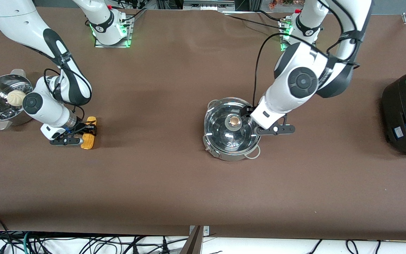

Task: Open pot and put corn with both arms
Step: 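Grasp the corn with the right gripper while the left gripper reaches the lid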

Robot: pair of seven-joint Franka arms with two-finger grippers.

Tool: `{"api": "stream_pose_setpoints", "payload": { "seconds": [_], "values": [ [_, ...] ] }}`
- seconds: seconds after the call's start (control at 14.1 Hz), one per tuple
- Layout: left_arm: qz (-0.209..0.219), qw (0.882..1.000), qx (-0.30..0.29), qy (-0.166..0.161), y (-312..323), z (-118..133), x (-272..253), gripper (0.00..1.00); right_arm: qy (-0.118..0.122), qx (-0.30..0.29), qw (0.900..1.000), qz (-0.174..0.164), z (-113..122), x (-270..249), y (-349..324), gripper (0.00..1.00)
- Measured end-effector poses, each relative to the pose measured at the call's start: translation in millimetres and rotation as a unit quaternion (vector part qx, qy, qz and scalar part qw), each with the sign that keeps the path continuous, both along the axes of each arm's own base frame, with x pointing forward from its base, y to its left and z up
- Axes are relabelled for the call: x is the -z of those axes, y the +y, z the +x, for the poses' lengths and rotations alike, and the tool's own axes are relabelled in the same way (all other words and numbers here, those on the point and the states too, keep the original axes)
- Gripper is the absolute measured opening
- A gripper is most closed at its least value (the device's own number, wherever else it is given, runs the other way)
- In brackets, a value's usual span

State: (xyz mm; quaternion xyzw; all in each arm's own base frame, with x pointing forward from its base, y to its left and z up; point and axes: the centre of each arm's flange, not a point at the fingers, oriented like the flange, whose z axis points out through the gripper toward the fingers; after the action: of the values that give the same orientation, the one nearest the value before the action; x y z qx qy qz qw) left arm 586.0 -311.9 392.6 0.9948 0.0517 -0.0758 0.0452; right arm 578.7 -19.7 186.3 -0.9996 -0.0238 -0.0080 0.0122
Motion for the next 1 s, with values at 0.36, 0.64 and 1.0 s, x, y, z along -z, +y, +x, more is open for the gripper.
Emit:
{"api": "stream_pose_setpoints", "payload": {
  "seconds": [0.36,0.64,1.0],
  "values": [
    [0.001,1.0,-0.016,-0.002,-57,-7,20,1.0,0.0,-0.002,1.0,0.0,0,-1,-1,0.45],
    [0.0,1.0,-0.018,-0.003,-70,-6,36,0.96,0.009,-0.005,1.0,-0.001,7,-25,-2,0.33],
    [-0.001,1.0,-0.021,-0.006,-69,-2,40,0.71,0.02,-0.023,1.0,0.001,27,-116,15,0.32]
  ]
}}
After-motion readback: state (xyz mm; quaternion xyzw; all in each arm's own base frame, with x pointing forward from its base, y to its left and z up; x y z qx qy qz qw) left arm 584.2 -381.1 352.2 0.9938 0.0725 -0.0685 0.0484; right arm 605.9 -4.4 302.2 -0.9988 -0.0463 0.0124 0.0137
